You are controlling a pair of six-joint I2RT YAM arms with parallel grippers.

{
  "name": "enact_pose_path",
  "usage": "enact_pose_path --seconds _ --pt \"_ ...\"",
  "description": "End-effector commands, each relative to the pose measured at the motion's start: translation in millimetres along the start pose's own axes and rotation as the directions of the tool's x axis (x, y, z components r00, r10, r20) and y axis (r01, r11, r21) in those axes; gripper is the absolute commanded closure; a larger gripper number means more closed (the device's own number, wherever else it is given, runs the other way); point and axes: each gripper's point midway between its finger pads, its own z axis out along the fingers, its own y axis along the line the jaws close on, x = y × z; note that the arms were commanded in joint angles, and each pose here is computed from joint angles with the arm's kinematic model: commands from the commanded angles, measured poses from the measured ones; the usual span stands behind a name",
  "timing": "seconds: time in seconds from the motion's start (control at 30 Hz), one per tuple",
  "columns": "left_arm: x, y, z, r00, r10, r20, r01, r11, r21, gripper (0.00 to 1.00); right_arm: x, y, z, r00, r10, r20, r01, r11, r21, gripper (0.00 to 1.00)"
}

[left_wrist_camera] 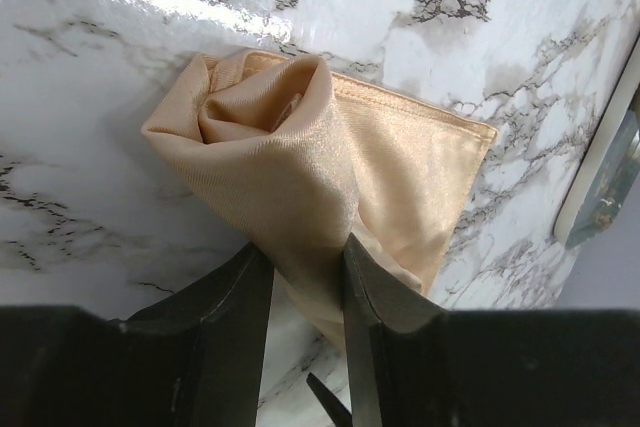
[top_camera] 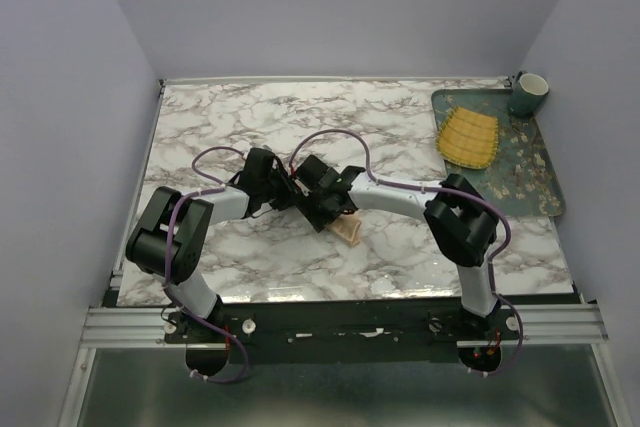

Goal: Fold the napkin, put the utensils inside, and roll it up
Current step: Roll the napkin with the utensil

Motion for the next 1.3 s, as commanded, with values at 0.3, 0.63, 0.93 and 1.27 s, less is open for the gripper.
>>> enact_pose_path --seconds 0.3,0.63,0.93,1.27 --pt "19.8 17.7 -2.0 0.997 -0.008 -0.070 0.004 0.999 -0.049 0.59 64.7 -42.1 49.4 0.997 0.032 -0.073 -0.012 0.966 0.259 0.66" --pt "-6.9 4.3 -19.3 0.995 0.103 0.008 -0.102 0.993 -0.054 0.36 41.4 1.3 36.2 0.997 0.063 -0.037 -0.065 0.997 -0.039 0.93" --pt "-17.1 6.4 -45.1 0.983 0.173 0.056 -0.165 0.979 -0.118 0.31 18.2 28.2 14.0 0.968 0.227 -0.107 -0.249 0.808 -0.535 0.96" --pt "-9.2 -3.5 -22.6 0.991 0.132 -0.004 -0.132 0.989 -0.069 0.30 10.7 4.9 7.0 0.903 0.339 -0.265 -0.413 0.512 -0.754 0.93"
